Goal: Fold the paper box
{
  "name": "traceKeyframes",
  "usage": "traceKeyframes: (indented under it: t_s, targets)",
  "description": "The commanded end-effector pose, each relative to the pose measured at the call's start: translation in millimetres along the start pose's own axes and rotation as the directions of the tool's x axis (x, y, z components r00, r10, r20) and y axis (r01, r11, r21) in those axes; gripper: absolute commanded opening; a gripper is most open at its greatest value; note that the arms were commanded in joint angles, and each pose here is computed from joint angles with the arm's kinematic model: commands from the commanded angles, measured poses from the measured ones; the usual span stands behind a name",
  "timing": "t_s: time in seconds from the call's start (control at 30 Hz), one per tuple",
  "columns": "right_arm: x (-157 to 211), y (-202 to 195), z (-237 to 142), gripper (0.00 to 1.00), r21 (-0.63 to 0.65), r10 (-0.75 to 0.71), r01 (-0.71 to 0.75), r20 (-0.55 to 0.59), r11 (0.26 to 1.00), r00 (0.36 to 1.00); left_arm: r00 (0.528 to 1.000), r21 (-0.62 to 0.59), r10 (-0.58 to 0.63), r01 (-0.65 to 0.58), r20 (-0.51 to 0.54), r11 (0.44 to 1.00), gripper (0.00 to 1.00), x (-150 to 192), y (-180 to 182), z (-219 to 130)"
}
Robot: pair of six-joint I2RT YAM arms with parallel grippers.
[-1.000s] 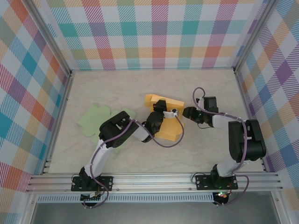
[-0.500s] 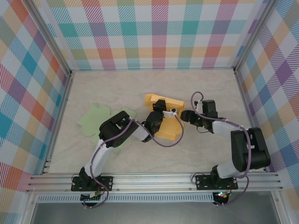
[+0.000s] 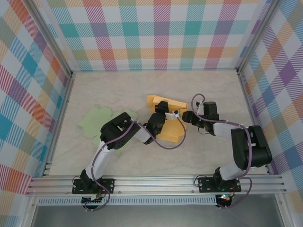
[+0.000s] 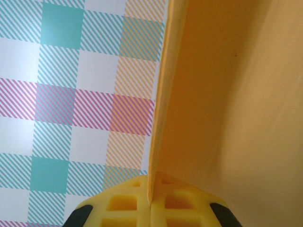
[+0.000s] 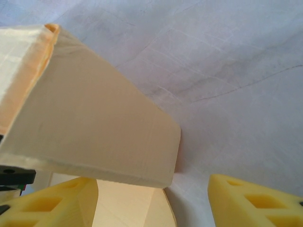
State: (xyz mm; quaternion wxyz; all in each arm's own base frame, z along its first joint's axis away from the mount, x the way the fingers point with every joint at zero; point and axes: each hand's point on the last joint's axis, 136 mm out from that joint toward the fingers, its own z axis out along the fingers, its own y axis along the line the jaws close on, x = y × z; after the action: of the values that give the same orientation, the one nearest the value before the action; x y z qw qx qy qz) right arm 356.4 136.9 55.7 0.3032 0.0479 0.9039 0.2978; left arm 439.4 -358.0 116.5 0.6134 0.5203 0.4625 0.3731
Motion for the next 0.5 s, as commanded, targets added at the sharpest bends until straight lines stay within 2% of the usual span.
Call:
traceKeyframes:
  t_s: [0.0,0.47]
  targets:
    - [-19.9,9.6,5.4,0.62,-0.001,-0.044,0.044,0.067,0.999,0.997,1.0,0.019,-0.019,0.019,0.014,1.0,0.0,0.7,-0.3,-2.1]
    - [-30.8,0.6,14.9,0.6,0.205,-0.154,0.117,0.178,0.972,0.972,1.0,0.027,-0.012,0.011,0.013,1.0,0.0,-1.5,-5.2,-3.2]
